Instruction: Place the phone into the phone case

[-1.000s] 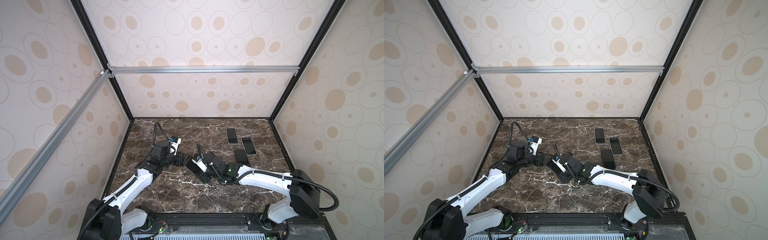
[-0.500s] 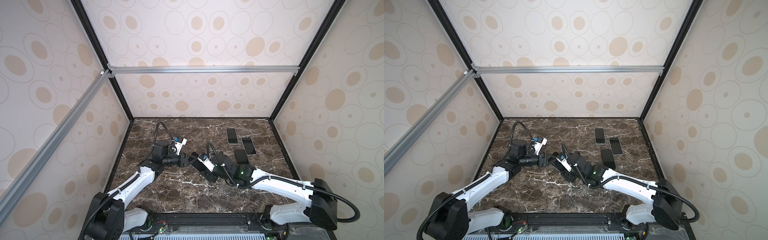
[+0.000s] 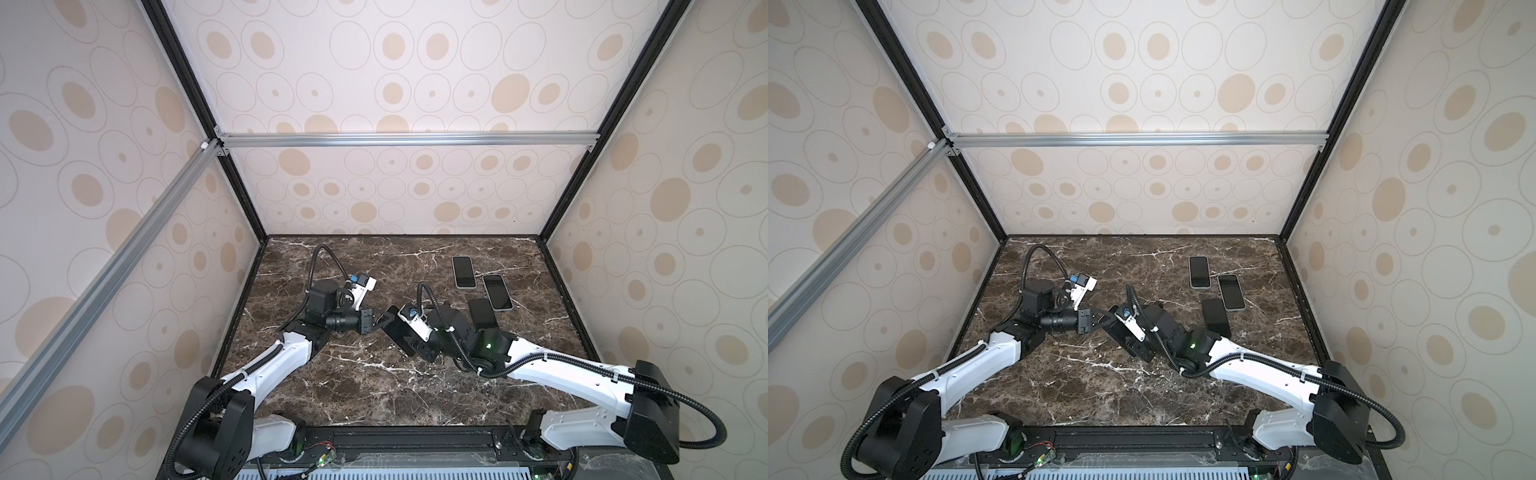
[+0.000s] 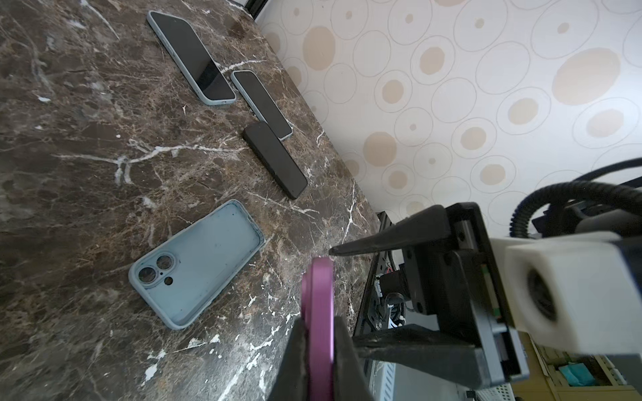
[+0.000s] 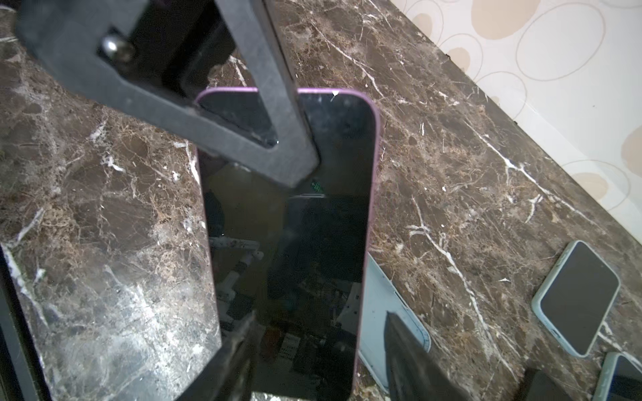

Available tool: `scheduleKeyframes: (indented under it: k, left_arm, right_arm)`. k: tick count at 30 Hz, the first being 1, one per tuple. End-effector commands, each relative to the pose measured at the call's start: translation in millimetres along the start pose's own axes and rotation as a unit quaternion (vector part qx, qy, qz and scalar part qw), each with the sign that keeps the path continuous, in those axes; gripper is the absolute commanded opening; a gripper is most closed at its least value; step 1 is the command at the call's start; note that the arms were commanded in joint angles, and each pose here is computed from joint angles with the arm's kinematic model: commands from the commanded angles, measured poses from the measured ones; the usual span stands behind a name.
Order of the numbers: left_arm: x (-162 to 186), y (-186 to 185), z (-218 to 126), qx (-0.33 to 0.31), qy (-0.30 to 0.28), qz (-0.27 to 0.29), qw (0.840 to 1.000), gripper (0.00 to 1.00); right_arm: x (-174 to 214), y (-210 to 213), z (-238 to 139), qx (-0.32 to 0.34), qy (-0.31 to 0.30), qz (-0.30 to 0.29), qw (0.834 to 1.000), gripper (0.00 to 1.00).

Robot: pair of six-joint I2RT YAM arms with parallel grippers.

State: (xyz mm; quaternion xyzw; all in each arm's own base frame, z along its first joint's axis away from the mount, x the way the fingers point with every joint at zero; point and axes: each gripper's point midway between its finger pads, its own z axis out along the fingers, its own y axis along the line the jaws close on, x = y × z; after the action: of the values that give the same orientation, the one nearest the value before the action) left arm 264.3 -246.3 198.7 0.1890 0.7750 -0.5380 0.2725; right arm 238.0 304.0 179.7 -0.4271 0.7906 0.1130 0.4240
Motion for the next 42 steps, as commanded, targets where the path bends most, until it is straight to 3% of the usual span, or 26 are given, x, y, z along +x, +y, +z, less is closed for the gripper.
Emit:
scheduleKeyframes:
  k: [1, 7, 11, 14, 19, 23, 27, 29, 34, 37, 40, 42]
  left_arm:
    - [-13.0, -11.5, -2.2, 0.019, -0.019, 0.012, 1.000, 0.00]
    - [-39.5, -21.8, -10.0, 0.027, -0.095, 0.008, 0.995, 0.00]
    - [-68.6, -39.8, -24.5, 0.031, -0.162, 0.018, 0.986, 0.00]
    - [-98.3, -65.5, -43.2, 0.038, -0.222, 0.043, 0.973, 0.00]
    - [-132.3, -130.1, -87.4, 0.113, -0.329, 0.095, 0.933, 0.00]
    - [-142.7, -169.7, -111.4, 0.179, -0.367, 0.126, 0.904, 0.00]
    - [-145.7, -205.9, -134.0, 0.252, -0.392, 0.153, 0.871, 0.00]
    - [-146.0, -218.5, -139.0, 0.278, -0.391, 0.164, 0.862, 0.00]
    - [-138.7, -237.7, -144.2, 0.329, -0.377, 0.175, 0.848, 0.00]
    - [-135.4, -238.1, -139.1, 0.328, -0.365, 0.177, 0.853, 0.00]
    - [-132.9, -235.0, -135.0, 0.320, -0.361, 0.174, 0.858, 0.00]
    - [-130.3, -235.2, -133.4, 0.319, -0.358, 0.175, 0.860, 0.00]
  right_arm:
    - [-17.8, -8.1, -10.5, 0.013, -0.027, 0.003, 1.000, 0.70]
    - [-42.6, -22.9, -35.4, 0.024, -0.073, 0.060, 0.995, 0.99]
    - [-66.4, -41.0, -71.3, 0.012, -0.136, 0.122, 0.983, 0.99]
    - [-77.7, -64.4, -102.1, 0.009, -0.186, 0.185, 0.965, 0.99]
    - [-96.8, -83.0, -151.9, -0.034, -0.278, 0.235, 0.931, 1.00]
    - [-121.7, -79.0, -181.6, -0.094, -0.331, 0.231, 0.910, 0.86]
    - [-146.1, -70.2, -191.3, -0.145, -0.345, 0.221, 0.900, 0.78]
    - [-157.6, -66.0, -194.3, -0.170, -0.358, 0.216, 0.892, 0.76]
    - [-179.9, -52.4, -194.9, -0.238, -0.382, 0.198, 0.871, 0.65]
    - [-190.4, -42.7, -198.8, -0.281, -0.395, 0.180, 0.856, 0.59]
    - [-194.9, -37.9, -199.5, -0.303, -0.398, 0.172, 0.848, 0.46]
    - [-195.5, -36.6, -199.9, -0.308, -0.397, 0.172, 0.847, 0.46]
